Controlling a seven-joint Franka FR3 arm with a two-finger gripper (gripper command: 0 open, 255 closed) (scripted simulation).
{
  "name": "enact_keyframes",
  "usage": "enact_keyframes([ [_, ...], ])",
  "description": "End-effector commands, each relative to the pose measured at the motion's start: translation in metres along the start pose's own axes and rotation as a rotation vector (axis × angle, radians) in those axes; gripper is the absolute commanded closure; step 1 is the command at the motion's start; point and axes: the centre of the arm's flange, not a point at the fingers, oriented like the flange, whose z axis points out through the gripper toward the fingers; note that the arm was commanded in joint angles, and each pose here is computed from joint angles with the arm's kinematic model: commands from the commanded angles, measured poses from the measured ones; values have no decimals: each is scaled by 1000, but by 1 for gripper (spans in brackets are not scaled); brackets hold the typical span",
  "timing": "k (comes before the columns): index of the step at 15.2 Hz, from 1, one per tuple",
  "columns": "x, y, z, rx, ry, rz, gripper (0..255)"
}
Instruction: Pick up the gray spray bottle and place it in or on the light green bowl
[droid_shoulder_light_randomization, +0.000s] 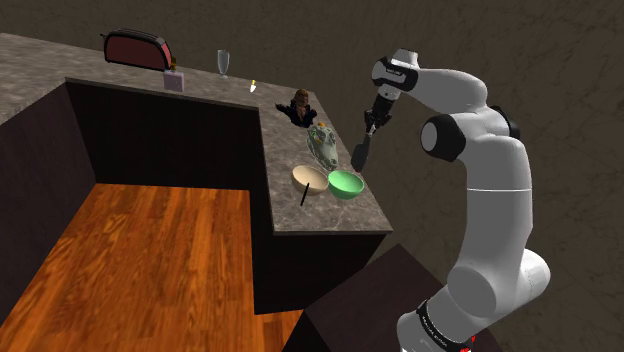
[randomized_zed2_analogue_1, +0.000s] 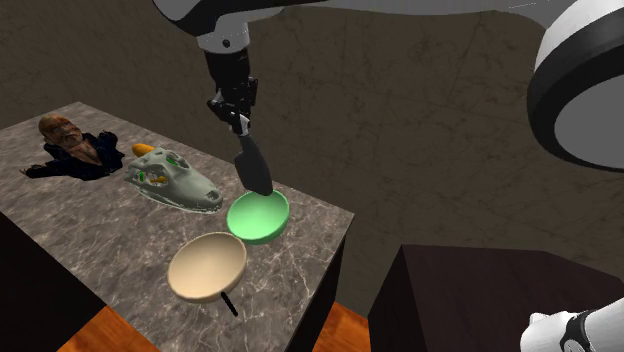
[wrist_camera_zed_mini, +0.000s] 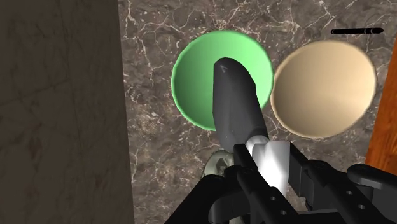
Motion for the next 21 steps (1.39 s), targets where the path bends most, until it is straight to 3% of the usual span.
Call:
enact_keyframes([
  [1, -1, -1, 10, 0, 1, 0, 255],
  [16, -4, -1, 89, 0, 1, 0, 255],
  [21, -4, -1, 89, 0, 1, 0, 255],
])
